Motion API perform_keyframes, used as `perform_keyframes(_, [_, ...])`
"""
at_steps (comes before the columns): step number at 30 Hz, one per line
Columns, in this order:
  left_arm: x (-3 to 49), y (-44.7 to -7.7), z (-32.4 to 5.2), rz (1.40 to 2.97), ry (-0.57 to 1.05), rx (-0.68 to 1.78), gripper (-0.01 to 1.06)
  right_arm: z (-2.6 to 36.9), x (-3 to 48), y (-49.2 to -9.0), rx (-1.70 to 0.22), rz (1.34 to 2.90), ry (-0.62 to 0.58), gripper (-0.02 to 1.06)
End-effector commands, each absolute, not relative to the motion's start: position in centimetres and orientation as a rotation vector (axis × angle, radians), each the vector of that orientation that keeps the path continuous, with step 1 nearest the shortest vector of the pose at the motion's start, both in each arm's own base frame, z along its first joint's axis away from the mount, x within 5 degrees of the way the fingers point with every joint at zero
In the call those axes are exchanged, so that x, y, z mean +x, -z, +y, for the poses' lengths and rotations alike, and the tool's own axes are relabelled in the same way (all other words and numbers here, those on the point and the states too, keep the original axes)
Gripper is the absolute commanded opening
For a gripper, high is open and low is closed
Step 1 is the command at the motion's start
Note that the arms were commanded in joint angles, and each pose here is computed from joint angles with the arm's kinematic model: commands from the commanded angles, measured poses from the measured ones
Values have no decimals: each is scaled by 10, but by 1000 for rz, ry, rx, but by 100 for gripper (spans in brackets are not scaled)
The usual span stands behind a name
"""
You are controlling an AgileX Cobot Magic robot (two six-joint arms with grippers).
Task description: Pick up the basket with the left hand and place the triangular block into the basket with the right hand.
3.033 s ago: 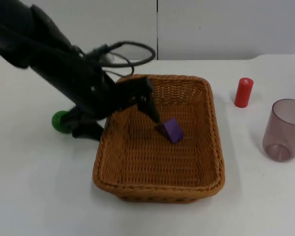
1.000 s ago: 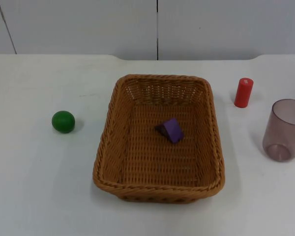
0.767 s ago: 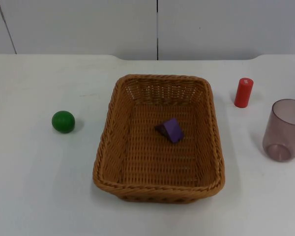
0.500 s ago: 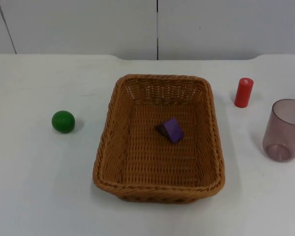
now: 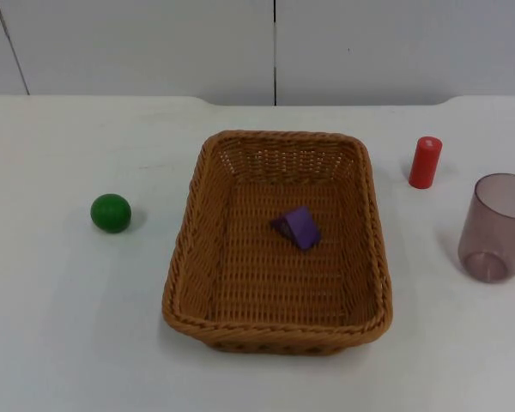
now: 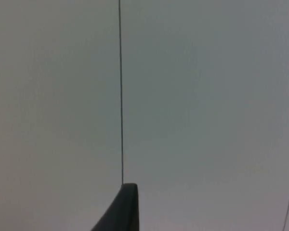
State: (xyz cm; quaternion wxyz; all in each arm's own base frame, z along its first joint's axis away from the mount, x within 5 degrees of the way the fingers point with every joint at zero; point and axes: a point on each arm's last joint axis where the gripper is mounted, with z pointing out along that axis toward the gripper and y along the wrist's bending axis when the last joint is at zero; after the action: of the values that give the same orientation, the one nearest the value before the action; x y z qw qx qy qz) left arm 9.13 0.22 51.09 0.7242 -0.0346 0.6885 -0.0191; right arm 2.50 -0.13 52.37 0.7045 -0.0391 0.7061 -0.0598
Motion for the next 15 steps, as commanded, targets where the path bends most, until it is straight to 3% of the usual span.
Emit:
perform_keyframes(1, [79, -511, 1, 1524, 68, -82, 105, -2, 5, -522, -88, 1553, 154, 98])
perform_keyframes(7, [34, -504, -5, 1554, 105, -2, 105, -1, -33, -512, -102, 1487, 138, 98])
perform_keyframes(13, [-10, -496, -9, 1540, 159, 13, 105, -1, -68, -482, -172, 1504, 38, 98])
perform_keyframes(15, [-31, -492, -9, 1518, 143, 29, 105, -1, -88, -472, -181, 1445, 30, 98])
